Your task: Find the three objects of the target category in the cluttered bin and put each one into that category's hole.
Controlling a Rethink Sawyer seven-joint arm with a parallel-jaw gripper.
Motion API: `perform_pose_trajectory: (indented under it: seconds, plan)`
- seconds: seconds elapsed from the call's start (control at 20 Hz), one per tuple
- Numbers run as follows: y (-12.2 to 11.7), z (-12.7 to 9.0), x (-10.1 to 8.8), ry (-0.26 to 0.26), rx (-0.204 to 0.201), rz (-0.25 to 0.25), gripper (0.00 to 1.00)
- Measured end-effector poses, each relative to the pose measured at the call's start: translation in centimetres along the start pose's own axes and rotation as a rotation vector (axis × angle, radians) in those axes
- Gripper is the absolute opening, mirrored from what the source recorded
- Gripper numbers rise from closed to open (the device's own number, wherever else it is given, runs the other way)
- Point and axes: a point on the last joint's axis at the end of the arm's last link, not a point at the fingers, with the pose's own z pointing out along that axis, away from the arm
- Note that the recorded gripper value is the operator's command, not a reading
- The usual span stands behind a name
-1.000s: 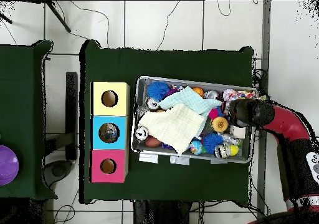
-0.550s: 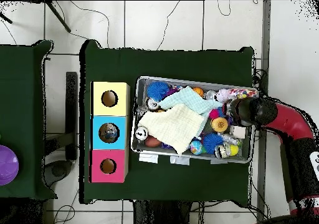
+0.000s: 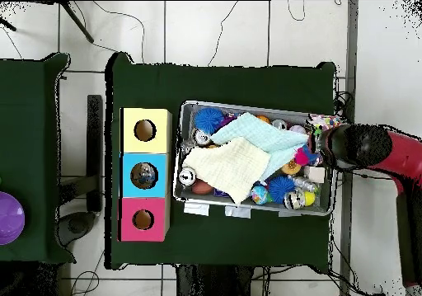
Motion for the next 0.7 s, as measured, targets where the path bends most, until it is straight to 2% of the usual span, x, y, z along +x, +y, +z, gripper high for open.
perform_pose_trajectory:
  seconds: [0.2, 0.25, 0.4, 0.6, 0.7]
  plan:
    - [0.8, -2.7, 0.6, 0.003, 0.018, -0.019, 0.00]
    - [1.5, -3.7, 1.3, 0.008, 0.027, -0.033, 0.00]
    - [2.8, -4.8, 2.7, 0.008, 0.046, -0.062, 0.00]
    - [4.2, -4.9, 3.7, -0.016, 0.061, -0.086, 0.00]
    - [5.2, -4.5, 4.5, -0.044, 0.071, -0.103, 0.00]
